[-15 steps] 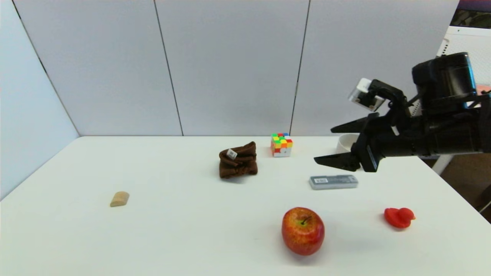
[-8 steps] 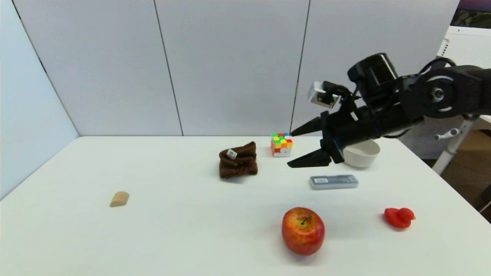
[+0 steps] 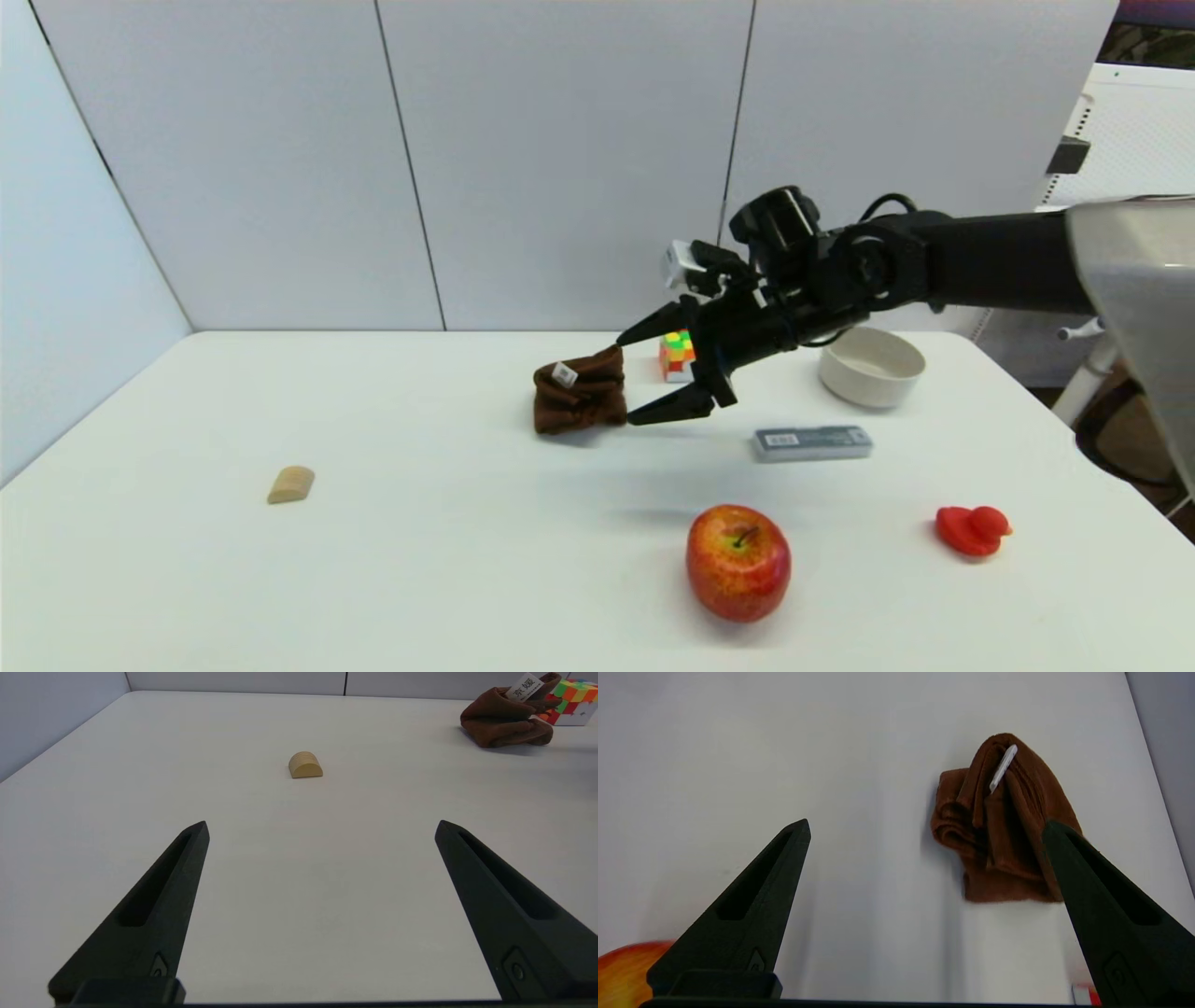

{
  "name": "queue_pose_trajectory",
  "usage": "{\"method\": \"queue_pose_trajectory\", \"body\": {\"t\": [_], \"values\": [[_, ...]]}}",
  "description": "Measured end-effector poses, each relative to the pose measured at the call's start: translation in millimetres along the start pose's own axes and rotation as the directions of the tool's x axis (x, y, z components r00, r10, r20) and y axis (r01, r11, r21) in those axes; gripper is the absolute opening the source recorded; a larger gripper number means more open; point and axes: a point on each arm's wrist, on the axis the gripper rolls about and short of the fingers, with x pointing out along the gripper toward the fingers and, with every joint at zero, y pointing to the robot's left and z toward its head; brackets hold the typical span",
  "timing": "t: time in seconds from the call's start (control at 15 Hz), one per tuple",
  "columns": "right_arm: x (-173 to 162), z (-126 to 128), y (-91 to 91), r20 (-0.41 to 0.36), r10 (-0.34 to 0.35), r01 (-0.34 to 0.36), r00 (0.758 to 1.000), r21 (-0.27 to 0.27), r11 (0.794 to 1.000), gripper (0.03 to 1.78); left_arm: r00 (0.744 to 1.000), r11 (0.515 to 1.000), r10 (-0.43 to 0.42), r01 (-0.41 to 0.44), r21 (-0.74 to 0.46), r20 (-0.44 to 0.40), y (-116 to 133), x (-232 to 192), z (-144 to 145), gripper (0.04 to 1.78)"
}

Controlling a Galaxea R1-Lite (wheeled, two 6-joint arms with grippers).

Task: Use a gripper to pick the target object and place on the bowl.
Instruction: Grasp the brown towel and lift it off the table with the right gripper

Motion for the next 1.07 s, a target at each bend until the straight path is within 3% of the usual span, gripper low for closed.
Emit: {"method": "queue_pose_trajectory", "body": {"t": [0.33,0.67,1.07], "values": [[32,-14,-15.3,0.014,0.013,-0.013,1.0,-0.032,0.999,1.71,1.0,1.0,0.0,0.0,0.0,0.0,0,0,0,1.71],[42,-21,-19.6,0.016,0.003,-0.002,1.0,-0.047,0.999,1.71,1.0,1.0,0.0,0.0,0.0,0.0,0,0,0,1.71],[47,-16,-34.2,0.096,-0.085,0.101,0.992,-0.186,0.977,1.71,1.0,1.0,0.0,0.0,0.0,0.0,0,0,0,1.71]]}}
